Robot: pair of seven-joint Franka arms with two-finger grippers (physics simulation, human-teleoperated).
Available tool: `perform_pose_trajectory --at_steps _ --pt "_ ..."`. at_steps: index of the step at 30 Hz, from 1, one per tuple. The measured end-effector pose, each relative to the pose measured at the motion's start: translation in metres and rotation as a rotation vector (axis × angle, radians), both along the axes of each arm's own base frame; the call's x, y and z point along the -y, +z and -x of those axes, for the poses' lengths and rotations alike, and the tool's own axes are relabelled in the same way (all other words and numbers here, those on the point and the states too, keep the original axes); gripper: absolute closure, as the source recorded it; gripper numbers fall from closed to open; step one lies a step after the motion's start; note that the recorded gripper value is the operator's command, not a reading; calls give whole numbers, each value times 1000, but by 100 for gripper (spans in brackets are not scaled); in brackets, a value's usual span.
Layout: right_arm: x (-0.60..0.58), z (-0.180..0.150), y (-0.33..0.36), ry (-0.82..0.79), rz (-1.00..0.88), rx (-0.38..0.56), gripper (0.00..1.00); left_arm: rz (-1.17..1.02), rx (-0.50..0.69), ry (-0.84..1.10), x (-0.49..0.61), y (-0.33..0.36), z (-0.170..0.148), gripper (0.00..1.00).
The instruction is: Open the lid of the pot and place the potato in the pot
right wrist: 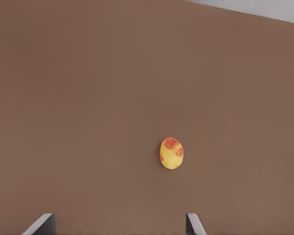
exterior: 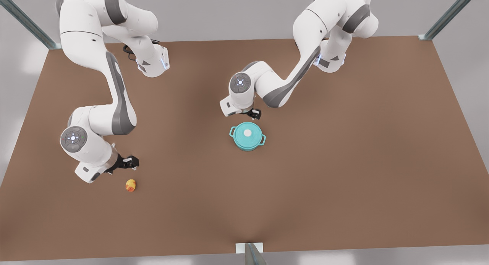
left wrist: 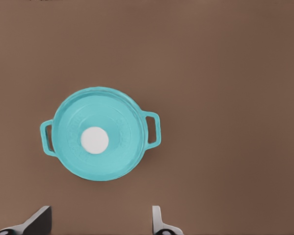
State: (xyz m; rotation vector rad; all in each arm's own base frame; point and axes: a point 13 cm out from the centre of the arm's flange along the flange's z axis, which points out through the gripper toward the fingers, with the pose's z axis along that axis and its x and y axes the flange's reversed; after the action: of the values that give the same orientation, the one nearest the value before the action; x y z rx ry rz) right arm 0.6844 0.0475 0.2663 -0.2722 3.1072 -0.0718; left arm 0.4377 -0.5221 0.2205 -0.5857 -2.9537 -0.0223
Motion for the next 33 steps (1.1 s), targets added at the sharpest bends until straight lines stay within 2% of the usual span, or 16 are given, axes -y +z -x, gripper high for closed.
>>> perform_pose_trajectory --at_steps 7,16,23,29,33 --pt "0 -8 -62 6 7 -58 0 20 75 196 7 -23 -27 0" --pt "45 -13 -119 -40 6 -76 0 -41 135 266 -4 -66 -37 0" --pt "50 -23 -156 -36 -4 -43 0 -58 161 311 -10 -95 -46 0" --pt "64 -42 -177 -38 -8 6 0 -42 169 343 -6 -110 -46 2" --pt "64 -43 -191 -29 -9 7 0 -40 169 358 -5 -115 -43 2"
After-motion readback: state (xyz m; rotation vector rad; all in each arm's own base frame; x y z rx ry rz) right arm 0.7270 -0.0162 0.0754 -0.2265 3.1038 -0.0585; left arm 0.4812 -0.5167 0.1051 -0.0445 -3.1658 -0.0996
